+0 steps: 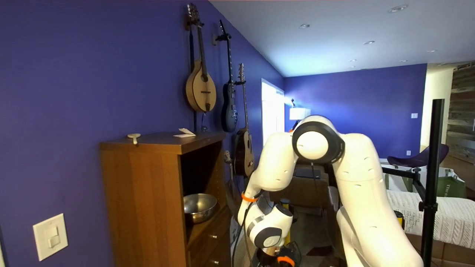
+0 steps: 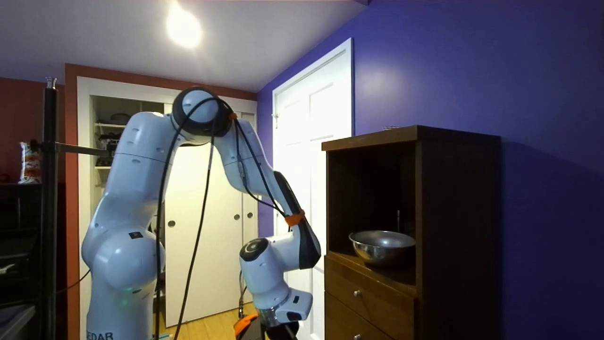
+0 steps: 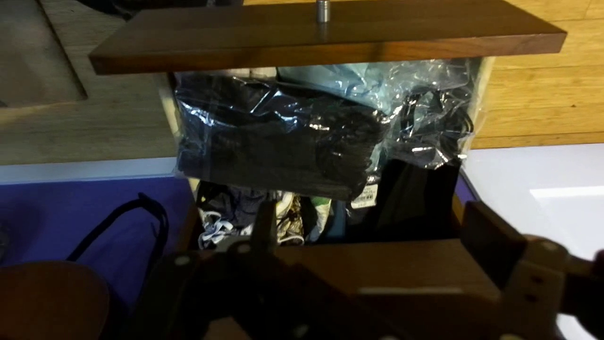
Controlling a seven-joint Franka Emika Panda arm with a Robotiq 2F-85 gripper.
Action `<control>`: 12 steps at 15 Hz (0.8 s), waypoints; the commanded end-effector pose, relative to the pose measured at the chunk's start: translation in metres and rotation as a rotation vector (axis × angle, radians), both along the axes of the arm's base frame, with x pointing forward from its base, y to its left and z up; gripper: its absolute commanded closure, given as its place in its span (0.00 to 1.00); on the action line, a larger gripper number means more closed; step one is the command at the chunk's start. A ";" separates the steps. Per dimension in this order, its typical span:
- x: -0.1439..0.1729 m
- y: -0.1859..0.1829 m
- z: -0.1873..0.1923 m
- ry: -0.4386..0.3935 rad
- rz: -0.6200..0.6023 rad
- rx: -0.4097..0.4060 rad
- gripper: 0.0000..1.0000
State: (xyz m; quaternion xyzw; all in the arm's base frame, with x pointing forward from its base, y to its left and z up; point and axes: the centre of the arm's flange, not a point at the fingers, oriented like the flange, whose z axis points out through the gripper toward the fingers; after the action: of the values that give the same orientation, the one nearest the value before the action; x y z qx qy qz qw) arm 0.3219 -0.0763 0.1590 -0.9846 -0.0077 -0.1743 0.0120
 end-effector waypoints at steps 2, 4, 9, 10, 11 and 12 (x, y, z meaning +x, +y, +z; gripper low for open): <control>-0.019 -0.004 0.085 -0.082 0.013 -0.025 0.00; -0.022 -0.005 0.112 -0.129 0.015 -0.046 0.00; -0.041 0.000 0.158 -0.178 -0.025 -0.014 0.00; -0.043 0.003 0.160 -0.167 -0.030 0.006 0.00; -0.048 0.004 0.162 -0.140 -0.042 0.021 0.00; -0.021 0.016 0.119 -0.165 -0.042 -0.009 0.00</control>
State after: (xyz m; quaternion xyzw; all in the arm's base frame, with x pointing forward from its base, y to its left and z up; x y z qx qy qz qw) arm 0.3007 -0.0595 0.2780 -0.9670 0.0113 -0.2544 0.0032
